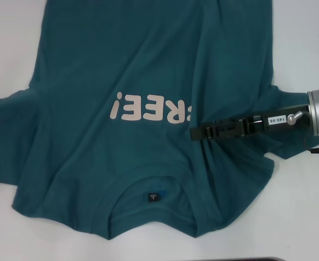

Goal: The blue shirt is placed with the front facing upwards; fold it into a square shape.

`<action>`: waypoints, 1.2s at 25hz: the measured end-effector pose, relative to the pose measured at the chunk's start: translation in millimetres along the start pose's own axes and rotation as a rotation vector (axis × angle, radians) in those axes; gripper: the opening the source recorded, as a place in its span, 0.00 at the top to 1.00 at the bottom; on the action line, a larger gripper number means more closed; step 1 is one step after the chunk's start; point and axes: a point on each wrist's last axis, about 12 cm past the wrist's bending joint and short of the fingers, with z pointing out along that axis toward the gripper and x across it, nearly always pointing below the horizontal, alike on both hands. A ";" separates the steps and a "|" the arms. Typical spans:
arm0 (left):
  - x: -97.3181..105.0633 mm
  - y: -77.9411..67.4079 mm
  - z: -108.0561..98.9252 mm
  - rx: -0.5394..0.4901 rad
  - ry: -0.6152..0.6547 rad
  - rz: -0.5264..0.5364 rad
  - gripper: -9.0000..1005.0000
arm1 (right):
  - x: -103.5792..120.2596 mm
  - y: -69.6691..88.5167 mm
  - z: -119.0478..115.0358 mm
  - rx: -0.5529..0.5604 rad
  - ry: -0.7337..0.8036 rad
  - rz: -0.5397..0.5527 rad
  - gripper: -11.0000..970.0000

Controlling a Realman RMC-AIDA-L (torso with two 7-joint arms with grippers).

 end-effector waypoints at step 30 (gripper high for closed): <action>-52.2 -72.4 9.7 0.097 0.174 -0.019 0.99 | -0.4 0.4 1.3 -0.003 0.008 0.000 0.23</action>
